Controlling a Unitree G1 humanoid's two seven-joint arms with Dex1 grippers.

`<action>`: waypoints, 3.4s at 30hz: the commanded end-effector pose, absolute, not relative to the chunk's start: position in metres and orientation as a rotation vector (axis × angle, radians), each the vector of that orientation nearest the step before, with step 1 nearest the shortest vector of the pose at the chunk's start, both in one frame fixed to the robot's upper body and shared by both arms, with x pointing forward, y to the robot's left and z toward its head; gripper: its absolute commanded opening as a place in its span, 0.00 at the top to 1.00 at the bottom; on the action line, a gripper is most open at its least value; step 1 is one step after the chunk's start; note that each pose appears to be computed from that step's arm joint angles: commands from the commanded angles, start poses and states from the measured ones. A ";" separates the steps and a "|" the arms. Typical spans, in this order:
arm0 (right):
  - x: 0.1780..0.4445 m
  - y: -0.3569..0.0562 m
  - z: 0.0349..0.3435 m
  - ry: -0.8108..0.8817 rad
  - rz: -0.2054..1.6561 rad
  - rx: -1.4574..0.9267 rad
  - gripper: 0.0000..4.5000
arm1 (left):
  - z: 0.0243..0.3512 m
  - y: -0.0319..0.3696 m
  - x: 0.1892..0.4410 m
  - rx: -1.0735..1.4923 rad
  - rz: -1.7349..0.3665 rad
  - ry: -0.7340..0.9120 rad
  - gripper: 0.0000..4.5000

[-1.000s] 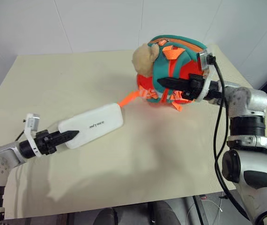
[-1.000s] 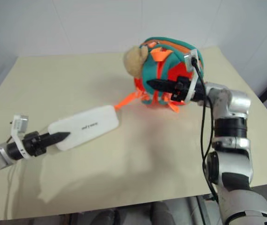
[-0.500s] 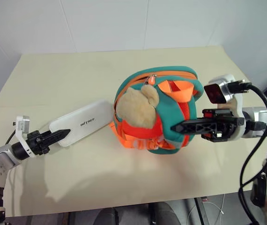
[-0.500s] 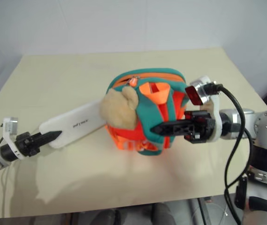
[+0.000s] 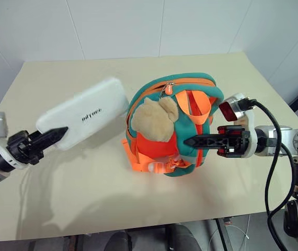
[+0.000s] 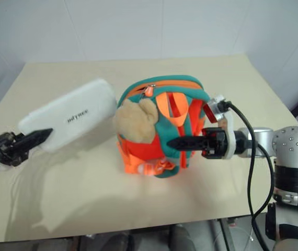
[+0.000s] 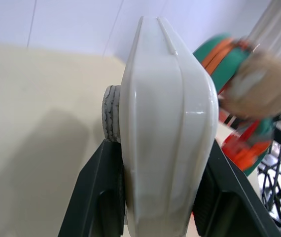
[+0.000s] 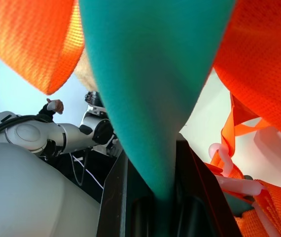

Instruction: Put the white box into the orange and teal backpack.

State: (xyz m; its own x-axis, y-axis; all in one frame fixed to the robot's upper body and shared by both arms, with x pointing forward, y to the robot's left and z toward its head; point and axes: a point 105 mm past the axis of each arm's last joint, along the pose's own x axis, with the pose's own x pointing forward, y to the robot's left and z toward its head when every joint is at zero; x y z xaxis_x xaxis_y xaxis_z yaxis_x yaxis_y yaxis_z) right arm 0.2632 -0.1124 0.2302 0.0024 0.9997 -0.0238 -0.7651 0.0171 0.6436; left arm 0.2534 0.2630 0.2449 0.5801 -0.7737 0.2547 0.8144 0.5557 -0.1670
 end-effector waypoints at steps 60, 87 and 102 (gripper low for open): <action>0.271 -0.099 0.218 0.432 1.484 0.524 0.88 | 0.264 0.187 0.315 0.413 -1.225 0.059 0.71; 0.268 -0.091 0.214 0.394 1.472 0.543 0.88 | 0.260 0.094 0.331 0.491 -1.410 0.068 0.38; 0.273 -0.090 0.210 0.398 1.466 0.552 0.88 | 0.304 0.171 0.272 0.345 -1.420 0.111 0.25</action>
State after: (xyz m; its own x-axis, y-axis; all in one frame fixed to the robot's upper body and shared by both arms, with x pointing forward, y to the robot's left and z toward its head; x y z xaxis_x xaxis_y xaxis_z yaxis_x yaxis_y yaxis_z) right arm 0.2756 -0.0910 0.2057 0.0966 0.9933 0.0629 -0.8038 0.0406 0.5935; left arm 0.2876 0.1780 0.2913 0.2112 -0.9284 -0.3056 0.9741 0.1741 0.1444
